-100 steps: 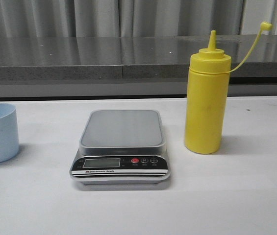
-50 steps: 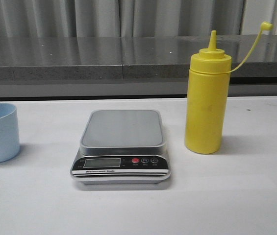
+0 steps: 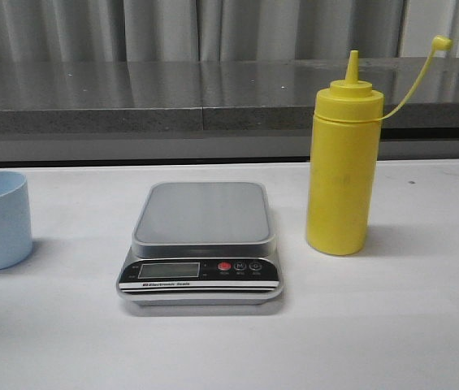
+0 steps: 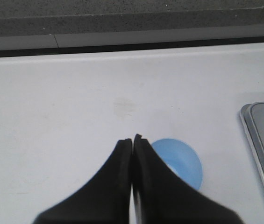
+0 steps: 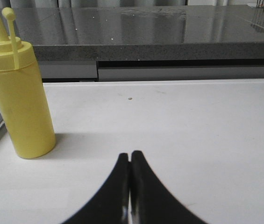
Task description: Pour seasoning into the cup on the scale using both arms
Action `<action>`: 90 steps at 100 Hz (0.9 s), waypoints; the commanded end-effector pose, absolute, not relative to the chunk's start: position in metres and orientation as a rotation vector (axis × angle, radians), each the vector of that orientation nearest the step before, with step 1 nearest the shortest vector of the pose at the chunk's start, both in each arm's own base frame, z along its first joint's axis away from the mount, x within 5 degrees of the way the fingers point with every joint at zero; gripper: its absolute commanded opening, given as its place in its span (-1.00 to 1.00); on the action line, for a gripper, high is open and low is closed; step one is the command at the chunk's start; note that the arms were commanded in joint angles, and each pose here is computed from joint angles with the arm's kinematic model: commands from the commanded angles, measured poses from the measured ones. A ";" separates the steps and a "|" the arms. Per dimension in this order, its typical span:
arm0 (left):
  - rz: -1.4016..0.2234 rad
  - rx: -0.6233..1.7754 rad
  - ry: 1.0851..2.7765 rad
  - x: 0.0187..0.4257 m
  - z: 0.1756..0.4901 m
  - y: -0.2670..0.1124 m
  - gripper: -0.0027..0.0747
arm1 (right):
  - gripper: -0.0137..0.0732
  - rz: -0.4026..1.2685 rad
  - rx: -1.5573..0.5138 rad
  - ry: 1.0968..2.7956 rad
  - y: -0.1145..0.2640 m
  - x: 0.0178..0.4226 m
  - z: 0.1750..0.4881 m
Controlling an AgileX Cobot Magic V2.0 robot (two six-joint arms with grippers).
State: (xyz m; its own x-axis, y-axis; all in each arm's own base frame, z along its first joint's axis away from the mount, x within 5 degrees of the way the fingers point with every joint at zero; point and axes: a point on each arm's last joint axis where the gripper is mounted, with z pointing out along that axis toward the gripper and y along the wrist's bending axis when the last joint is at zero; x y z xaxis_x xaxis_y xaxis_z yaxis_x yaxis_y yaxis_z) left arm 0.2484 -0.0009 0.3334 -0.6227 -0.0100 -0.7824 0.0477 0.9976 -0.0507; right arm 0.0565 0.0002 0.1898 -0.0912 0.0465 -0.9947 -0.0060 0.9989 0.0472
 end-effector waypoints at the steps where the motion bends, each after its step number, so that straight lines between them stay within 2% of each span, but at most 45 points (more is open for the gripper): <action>1: -0.095 -0.002 2.175 0.265 0.346 0.000 -0.98 | -0.84 0.038 0.023 1.543 0.000 0.055 0.204; 10: -0.100 -0.002 2.226 0.276 0.337 0.000 -0.97 | -0.84 0.038 0.023 1.543 0.000 0.055 0.204; 17: -0.105 0.000 2.269 0.282 0.329 0.000 -0.87 | -0.84 0.038 0.023 1.543 0.000 0.055 0.204; 24: -0.110 0.000 2.308 0.287 0.321 0.000 -0.63 | -0.84 0.038 0.023 1.543 0.000 0.055 0.204; 36: -0.115 0.000 2.353 0.291 0.312 0.000 -0.02 | -0.84 0.038 0.023 1.543 0.000 0.055 0.204; 43: -0.115 -0.001 2.364 0.294 0.309 0.000 0.20 | -0.84 0.038 0.023 1.543 0.000 0.055 0.204; 48: -0.123 -0.007 2.371 0.295 0.307 -0.001 0.25 | -0.84 0.038 0.023 1.543 0.000 0.055 0.204; 90: -0.160 0.037 2.502 0.314 0.269 -0.015 0.24 | -0.84 0.038 0.023 1.543 0.000 0.055 0.204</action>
State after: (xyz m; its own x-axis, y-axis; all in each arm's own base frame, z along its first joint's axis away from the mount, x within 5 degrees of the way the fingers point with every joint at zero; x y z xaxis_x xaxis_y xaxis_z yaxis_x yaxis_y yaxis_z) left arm 0.3070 -0.0073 0.2539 -0.8516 0.0002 -0.5242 0.0551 0.9945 -0.0892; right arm 0.0565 0.0002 0.1898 -0.0912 0.0465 -0.9947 -0.0060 0.9989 0.0472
